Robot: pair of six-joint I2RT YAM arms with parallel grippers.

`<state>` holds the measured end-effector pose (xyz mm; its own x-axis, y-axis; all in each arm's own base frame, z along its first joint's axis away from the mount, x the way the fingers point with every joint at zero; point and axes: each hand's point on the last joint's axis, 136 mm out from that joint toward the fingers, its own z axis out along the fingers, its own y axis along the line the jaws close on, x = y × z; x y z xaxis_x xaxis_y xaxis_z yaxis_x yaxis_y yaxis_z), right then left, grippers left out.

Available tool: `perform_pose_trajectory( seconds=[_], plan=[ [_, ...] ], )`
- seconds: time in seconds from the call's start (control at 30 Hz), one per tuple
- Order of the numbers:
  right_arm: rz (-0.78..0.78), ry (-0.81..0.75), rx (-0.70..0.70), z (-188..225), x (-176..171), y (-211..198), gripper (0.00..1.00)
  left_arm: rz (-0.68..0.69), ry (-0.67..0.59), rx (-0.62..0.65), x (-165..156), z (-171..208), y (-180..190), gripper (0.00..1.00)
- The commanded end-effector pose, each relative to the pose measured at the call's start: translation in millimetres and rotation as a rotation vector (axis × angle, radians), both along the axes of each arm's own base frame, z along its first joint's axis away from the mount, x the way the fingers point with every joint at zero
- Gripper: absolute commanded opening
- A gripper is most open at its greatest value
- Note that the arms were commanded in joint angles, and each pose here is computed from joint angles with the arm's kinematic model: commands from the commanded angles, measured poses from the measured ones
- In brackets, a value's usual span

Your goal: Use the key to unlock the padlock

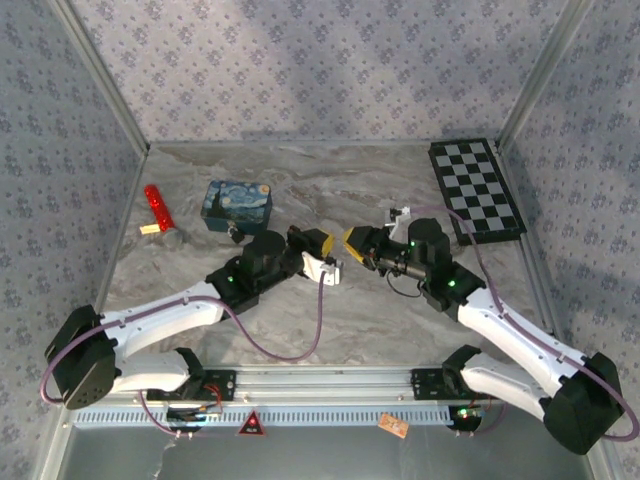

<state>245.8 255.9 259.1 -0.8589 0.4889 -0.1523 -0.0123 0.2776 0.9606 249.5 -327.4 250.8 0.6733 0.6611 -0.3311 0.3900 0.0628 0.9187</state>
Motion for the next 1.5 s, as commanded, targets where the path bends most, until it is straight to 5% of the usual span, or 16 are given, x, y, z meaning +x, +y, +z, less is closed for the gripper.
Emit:
perform_pose_trajectory(
  seconds=[0.0,0.5,0.7,0.8,0.9,1.03,1.23,1.47],
  plan=[
    [0.001,-0.016,0.030,12.1,1.0,3.9,0.28,-0.013,-0.006,0.017,-3.0,-4.8,-2.9,0.00],
    [0.007,-0.006,0.006,4.5,0.9,7.0,0.17,0.011,-0.035,0.058,0.9,-12.6,-3.9,0.00],
    [0.005,0.000,-0.030,-2.1,1.0,5.6,0.02,0.022,-0.037,0.060,2.0,-14.2,-4.1,0.01],
    [-0.015,-0.022,-0.112,-5.0,1.9,-3.6,0.00,0.005,0.017,0.021,-3.4,-10.7,-3.9,0.19],
    [-0.061,-0.059,-0.221,-10.8,6.0,-22.5,0.00,0.004,0.113,-0.064,-9.3,1.8,1.8,0.66],
    [-0.114,-0.109,-0.279,-18.6,17.1,-45.5,0.00,0.028,0.245,-0.238,-16.1,21.5,24.3,0.99],
    [-0.149,-0.284,-0.304,-25.0,27.0,-57.3,0.00,0.237,0.496,-0.581,8.7,52.9,73.6,1.00],
    [-0.152,-0.536,-0.333,-20.7,21.7,-56.0,0.00,0.862,0.811,-0.997,88.9,35.5,181.8,1.00]
  ],
)
